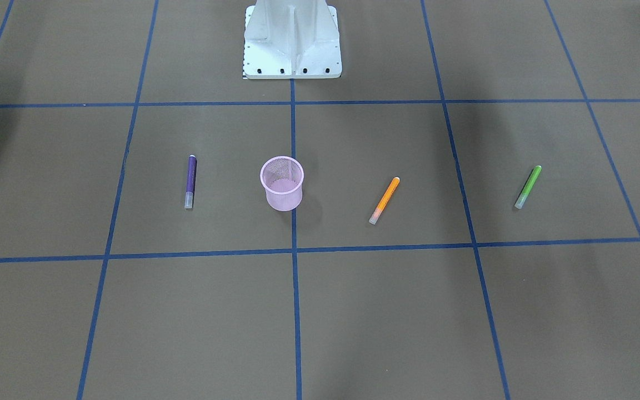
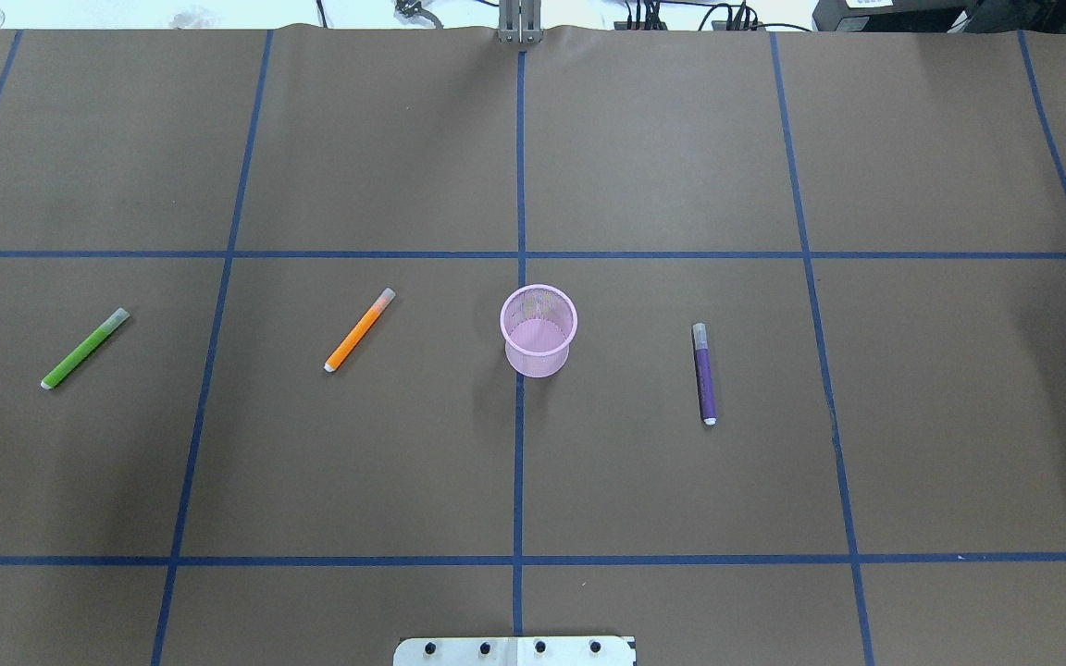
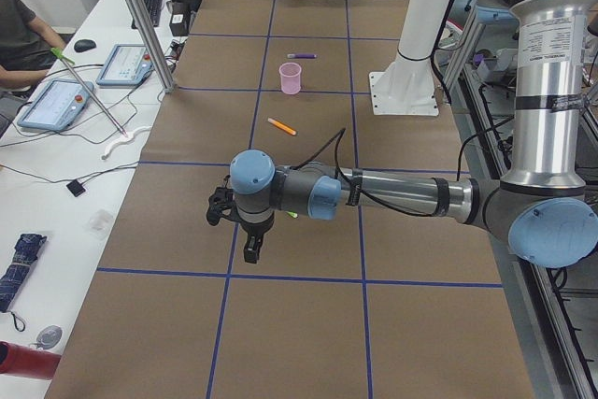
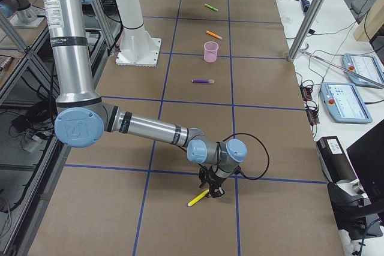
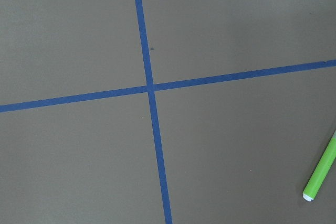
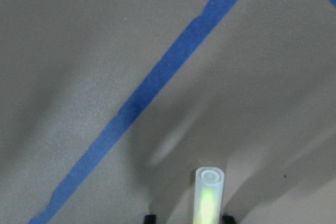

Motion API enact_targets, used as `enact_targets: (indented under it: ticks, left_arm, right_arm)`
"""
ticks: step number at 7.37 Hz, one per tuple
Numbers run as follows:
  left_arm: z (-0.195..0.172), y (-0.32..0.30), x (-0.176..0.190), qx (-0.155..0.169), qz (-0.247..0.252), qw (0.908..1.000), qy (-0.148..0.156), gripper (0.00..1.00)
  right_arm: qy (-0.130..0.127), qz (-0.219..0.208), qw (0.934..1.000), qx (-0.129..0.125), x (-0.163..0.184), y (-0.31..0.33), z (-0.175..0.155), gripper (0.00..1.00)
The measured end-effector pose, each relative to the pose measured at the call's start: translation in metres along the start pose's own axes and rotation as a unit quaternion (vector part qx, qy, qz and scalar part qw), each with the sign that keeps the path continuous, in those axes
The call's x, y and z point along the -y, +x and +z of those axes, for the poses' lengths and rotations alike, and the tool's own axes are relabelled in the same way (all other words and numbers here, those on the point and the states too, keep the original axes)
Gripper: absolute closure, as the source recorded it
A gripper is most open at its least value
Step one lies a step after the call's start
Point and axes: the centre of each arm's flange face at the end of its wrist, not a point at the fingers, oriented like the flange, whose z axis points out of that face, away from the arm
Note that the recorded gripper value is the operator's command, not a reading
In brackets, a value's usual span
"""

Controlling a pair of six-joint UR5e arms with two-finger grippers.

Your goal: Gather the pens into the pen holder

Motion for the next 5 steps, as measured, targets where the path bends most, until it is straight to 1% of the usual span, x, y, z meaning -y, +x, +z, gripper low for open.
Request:
enact_targets:
  ticks: [3,4,5]
  left_arm:
    - [-0.001,0.001,0.0,0.0,0.001,1.0,0.001,0.0]
    - [-0.001,0.001,0.0,0.0,0.001,1.0,0.001,0.0]
    - [-0.002,0.002,0.001,0.0,0.002,1.0,0.002,0.0]
  right_arm:
    - [0.004,0.0,1.0,-0.002,0.008,-0.001,-0.007,1.0]
    - [0.009,0.007,0.9999,-0.001,0.013,-0.002,-0.013,1.0]
    - [0.023,0.035,0.9991,0.005,0.022,-0.006,-0.026,1.0]
